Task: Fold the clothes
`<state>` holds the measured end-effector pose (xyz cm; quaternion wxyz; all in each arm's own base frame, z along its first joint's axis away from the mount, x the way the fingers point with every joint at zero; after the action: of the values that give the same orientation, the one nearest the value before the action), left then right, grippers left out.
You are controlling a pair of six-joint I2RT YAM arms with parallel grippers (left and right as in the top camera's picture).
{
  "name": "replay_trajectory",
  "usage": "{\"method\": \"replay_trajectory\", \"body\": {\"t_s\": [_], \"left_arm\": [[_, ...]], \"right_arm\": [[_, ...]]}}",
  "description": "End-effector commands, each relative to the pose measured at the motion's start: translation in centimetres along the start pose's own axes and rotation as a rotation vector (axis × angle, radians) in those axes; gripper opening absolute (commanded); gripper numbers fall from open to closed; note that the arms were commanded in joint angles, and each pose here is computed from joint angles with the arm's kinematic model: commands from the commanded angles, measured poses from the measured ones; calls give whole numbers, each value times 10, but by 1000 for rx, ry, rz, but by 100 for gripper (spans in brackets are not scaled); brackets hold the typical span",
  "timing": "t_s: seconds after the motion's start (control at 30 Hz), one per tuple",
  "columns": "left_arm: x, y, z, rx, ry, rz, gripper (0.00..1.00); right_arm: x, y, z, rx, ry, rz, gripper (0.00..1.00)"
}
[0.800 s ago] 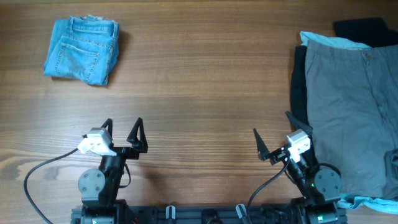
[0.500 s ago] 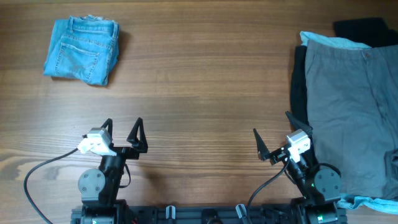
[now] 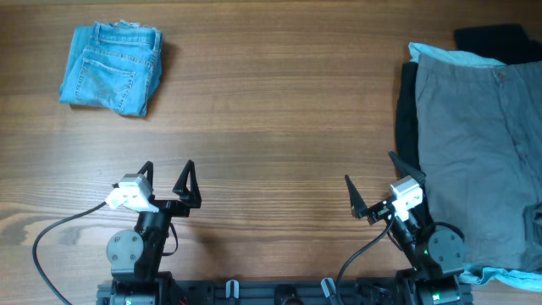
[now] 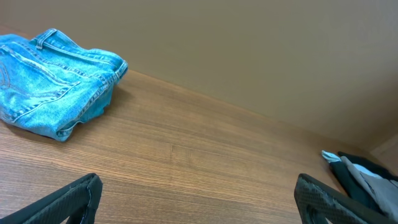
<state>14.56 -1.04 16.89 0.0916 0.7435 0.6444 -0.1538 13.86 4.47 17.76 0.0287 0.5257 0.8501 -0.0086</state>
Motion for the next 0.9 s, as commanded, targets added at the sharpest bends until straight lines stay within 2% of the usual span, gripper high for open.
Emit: {"method": "replay_trajectory", "body": {"t_s": [0.0, 0.87], "left_arm": [[1, 1, 3, -2, -6, -8, 100], [1, 1, 2, -9, -5, -9, 100]], "right_arm": [[2, 0, 0, -1, 18, -22, 100], [2, 0, 0, -1, 18, -22, 100]]}}
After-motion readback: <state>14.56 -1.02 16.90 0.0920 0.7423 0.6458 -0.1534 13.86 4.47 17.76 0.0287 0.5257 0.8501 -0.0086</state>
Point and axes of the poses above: each gripper's point midway between its finger pads, its own y axis out along the fingers, its own x axis along the line the jaws close on, z = x × y, the point moved 10 cm from there along -y, back along the fingers, and after that the axes turned 4 degrees about y, right-handed, at the moved point
